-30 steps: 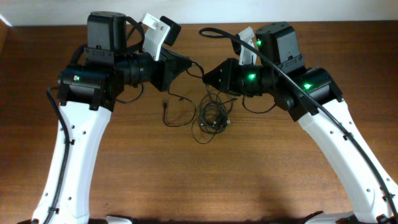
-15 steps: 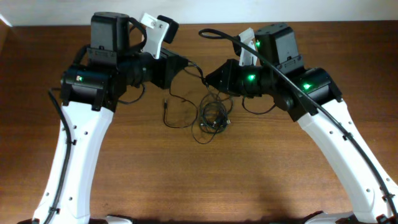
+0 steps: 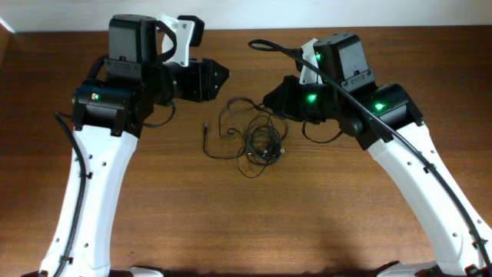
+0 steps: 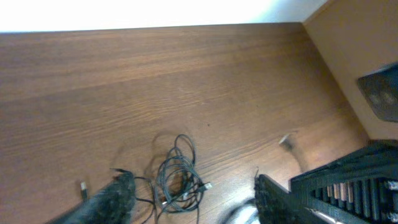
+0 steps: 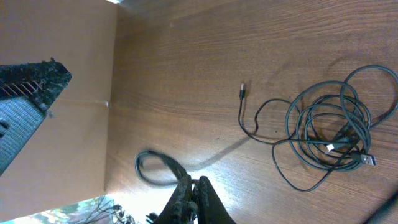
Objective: Untangle cables
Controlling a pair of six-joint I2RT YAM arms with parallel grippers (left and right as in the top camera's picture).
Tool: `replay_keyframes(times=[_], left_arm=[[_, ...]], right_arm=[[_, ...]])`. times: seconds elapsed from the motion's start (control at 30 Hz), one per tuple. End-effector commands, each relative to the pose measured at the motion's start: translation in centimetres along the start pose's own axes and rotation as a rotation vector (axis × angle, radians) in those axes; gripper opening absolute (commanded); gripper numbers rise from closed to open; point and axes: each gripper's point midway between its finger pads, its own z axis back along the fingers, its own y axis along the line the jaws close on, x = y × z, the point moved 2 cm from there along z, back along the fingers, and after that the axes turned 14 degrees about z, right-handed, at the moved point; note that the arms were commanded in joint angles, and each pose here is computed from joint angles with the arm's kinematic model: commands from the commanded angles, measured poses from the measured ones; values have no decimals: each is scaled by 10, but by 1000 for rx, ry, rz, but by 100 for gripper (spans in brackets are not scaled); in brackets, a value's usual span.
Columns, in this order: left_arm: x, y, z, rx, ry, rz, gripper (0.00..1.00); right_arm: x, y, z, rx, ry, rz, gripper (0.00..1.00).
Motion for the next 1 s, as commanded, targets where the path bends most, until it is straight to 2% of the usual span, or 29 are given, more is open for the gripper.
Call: replay_keyframes(times=[0.0,0.1,0.23,0.33,0.43,0.47,0.5,0.53,0.6,0.7,0.8,0.87,0.97], left_arm=[[1,-2,4,-1,-9,-6,74],[-9,-21,5,-129,45,-89,82],[-22,-20,6,-139,103,-126,80],[-24,-4,5,-38,105,-121,74],[-21,19,6,116,82,-35,70],[-20,30,7,190,65,15,71],[-19,39,9,247,50,43,77],[-18,44,10,279,40,59,80],[-15,53,13,340,8,121,82],[-10,68,19,380,-32,243,89],[-9,86,28,414,-44,331,92],[-11,98,35,444,-40,376,100],[-15,118,47,490,-32,436,99]], right_arm=[[3,-4,1,-24,-16,14,4],[2,-1,1,-4,-8,14,4],[7,3,1,13,-27,25,4],[8,3,1,16,-32,27,4],[3,1,1,5,-8,16,4],[-2,-2,1,-6,13,6,9],[-9,-5,1,-19,42,3,18],[-15,-6,1,-27,67,21,22],[-33,-8,1,-46,140,86,41],[-60,-9,-2,-76,240,139,78],[-82,-14,-14,-136,296,168,86],[-99,-16,-30,-145,329,189,89],[-122,-21,-58,-144,367,159,89]])
